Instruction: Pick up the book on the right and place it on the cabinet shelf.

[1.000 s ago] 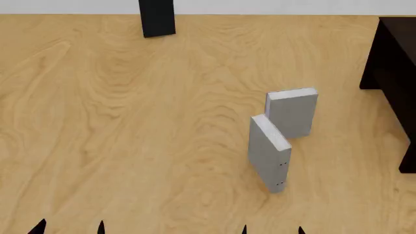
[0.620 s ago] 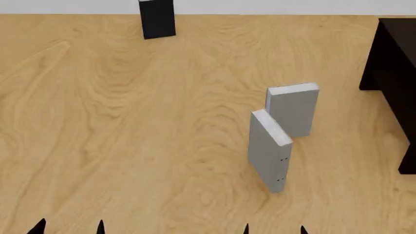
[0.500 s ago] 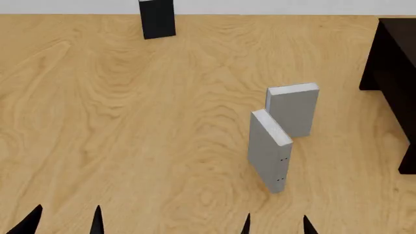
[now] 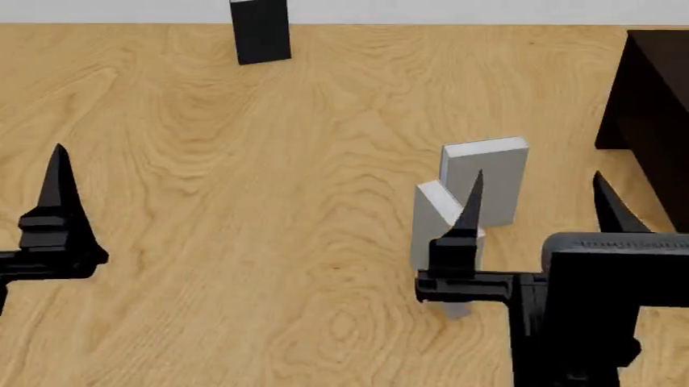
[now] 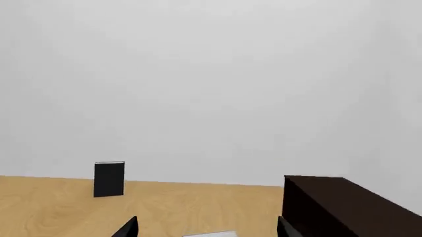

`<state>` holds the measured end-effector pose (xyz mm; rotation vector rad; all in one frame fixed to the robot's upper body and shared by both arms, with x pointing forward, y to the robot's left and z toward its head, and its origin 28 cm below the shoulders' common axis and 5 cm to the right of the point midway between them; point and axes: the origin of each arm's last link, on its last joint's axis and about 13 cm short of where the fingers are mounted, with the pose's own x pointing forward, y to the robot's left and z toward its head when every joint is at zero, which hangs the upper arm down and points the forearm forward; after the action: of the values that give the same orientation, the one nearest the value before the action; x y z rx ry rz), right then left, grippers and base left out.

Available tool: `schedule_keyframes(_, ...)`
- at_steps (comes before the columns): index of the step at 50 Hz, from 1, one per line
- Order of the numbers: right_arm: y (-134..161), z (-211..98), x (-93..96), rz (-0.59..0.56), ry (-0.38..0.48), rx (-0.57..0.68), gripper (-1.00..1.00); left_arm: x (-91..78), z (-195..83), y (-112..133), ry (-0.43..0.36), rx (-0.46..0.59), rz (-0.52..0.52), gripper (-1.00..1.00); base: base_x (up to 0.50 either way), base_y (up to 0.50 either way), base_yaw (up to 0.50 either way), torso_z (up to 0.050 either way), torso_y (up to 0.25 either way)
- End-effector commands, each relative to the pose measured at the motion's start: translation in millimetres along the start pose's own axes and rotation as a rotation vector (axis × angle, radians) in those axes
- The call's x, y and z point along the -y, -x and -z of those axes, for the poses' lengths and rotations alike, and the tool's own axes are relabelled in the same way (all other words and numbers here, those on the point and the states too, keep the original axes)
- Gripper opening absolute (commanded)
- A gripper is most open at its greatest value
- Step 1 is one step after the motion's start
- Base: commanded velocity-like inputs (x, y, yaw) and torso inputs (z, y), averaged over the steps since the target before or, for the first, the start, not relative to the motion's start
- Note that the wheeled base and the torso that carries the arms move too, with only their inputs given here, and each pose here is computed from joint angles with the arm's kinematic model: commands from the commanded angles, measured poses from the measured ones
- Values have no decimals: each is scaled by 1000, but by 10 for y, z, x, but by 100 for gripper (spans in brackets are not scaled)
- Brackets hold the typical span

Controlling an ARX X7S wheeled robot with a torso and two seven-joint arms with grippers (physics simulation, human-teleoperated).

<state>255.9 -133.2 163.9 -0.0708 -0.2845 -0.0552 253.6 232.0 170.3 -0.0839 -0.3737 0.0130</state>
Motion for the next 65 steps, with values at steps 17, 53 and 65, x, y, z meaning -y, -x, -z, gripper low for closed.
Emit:
schedule_keyframes(17, -175, -1140, 448, 128, 178, 224, 100, -326, -1512, -158, -107, 323, -131, 100, 0, 0, 0, 0, 0)
schedule_keyframes(53, -287, -1360, 420, 87, 235, 267, 100, -394, -1849, -78, -180, 423, -187, 100, 307, -159, 0, 0, 0)
schedule_keyframes(65, -288, -1371, 409, 77, 231, 269, 100, -401, -1847, -79, -179, 426, -189, 100, 358, -221, 0, 0, 0)
